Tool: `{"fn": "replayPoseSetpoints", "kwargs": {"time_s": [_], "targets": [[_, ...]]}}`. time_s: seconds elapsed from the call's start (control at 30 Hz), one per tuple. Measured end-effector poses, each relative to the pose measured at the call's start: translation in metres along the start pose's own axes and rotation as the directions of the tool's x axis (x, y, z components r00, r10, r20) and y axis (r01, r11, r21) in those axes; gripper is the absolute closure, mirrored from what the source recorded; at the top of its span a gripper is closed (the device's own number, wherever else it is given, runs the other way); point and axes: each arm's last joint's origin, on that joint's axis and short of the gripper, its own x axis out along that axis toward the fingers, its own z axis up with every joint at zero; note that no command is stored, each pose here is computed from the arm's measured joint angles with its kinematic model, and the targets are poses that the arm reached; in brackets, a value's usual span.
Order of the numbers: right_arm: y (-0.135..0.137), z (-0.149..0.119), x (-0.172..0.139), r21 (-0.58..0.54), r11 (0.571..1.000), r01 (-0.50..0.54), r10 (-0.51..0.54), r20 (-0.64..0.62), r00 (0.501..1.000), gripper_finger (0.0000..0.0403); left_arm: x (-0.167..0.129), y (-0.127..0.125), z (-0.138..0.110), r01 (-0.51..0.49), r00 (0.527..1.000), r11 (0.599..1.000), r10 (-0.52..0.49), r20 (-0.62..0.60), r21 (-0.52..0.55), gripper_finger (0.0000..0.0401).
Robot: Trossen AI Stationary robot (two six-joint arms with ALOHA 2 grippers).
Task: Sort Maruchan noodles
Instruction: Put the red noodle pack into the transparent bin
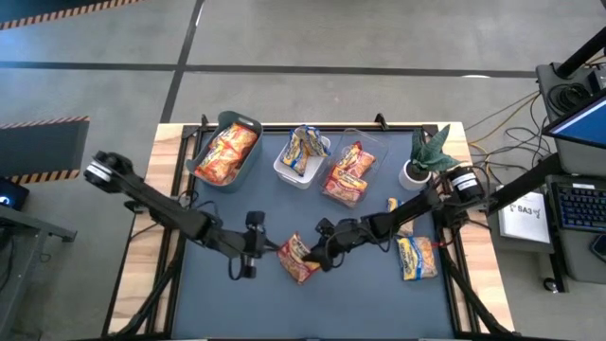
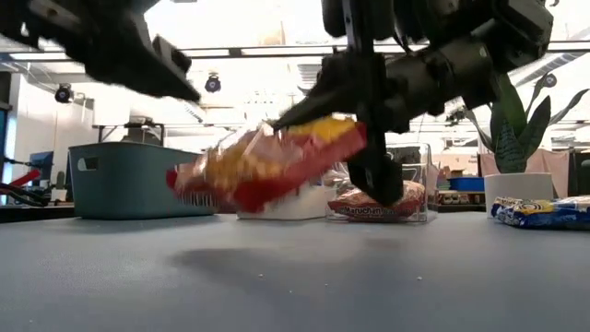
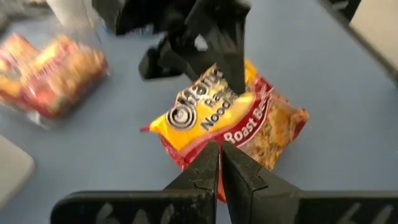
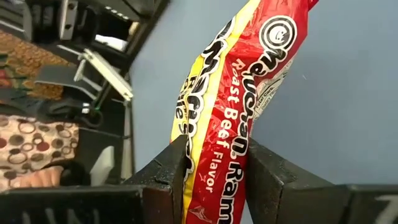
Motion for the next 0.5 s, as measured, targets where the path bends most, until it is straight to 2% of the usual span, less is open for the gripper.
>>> {"fn": "replayPoseSetpoints", "kwargs": {"time_s": [0.13,0.4,0.5], "targets": [[0.011,0.012,-0.013,-0.038,0.999,0.000,0.000,0.015,1.000,0.0295,-0.022,0.008,0.014,-0.019,0.997,0.999,0.015,0.080,0.042,0.0401],[0.034,0.044,-0.053,-0.109,0.993,0.036,-0.026,0.090,0.996,0.0295,-0.059,0.025,0.034,-0.211,0.958,0.970,0.181,0.221,0.120,0.0401],[0.038,0.061,-0.081,-0.124,0.983,0.137,-0.120,0.136,0.983,0.0295,-0.068,0.031,0.038,-0.254,0.944,0.954,0.209,0.255,0.157,0.0401]]}}
